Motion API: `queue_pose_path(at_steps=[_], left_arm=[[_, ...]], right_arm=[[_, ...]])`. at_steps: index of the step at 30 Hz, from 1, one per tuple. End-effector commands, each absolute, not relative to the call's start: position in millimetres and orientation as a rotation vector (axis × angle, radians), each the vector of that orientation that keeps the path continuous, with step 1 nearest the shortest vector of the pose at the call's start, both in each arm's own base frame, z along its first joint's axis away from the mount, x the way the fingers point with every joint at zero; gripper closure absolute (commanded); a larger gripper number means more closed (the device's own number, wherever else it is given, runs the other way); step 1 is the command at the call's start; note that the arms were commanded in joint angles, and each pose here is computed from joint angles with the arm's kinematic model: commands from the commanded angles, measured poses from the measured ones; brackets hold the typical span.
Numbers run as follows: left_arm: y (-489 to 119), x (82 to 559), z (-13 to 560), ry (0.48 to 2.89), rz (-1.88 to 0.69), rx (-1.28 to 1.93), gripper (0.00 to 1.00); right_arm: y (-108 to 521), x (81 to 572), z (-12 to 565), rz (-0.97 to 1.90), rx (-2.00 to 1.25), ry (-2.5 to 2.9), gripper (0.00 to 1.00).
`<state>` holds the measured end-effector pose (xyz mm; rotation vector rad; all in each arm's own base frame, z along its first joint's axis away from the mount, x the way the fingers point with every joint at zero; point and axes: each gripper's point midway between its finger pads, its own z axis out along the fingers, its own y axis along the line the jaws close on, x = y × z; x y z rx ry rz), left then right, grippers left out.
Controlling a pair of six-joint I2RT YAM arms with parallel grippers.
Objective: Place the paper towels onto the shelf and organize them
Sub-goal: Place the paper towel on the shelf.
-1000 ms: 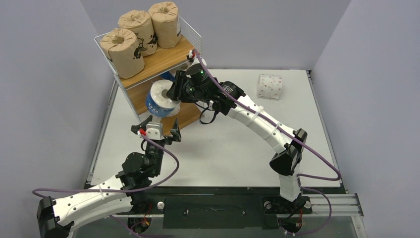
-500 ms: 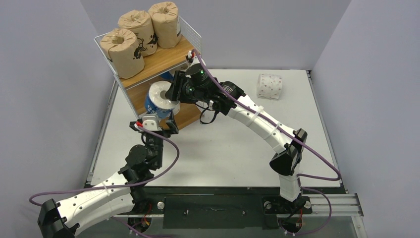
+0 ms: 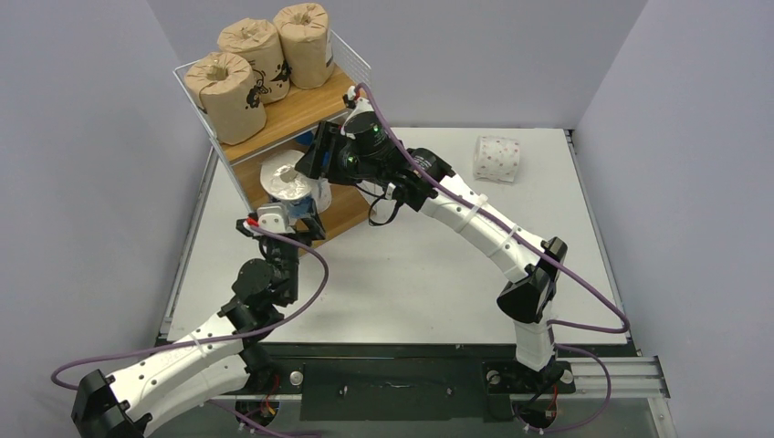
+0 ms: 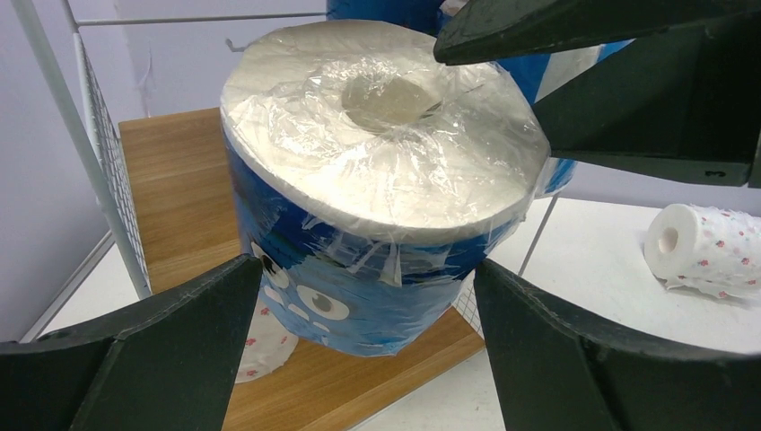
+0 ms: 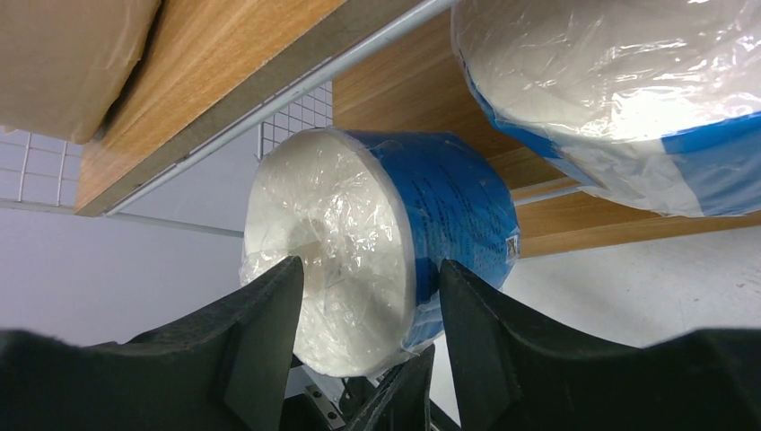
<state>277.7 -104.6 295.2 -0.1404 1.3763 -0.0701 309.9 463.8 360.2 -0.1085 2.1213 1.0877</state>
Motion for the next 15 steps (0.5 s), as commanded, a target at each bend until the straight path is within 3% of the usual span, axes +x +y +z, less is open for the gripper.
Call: queue_pose_path(at_steps=[1, 15], left_arm=[[-95, 281, 322, 1.330, -0.085, -0.208, 0.16], [-92, 302, 327, 1.345, -0.032, -0.201, 0.18]], right_arm=[[464, 309, 398, 1.187, -0.100, 2.024, 0.46], [429, 308, 411, 1.183, -0.050, 1.987, 0.38]])
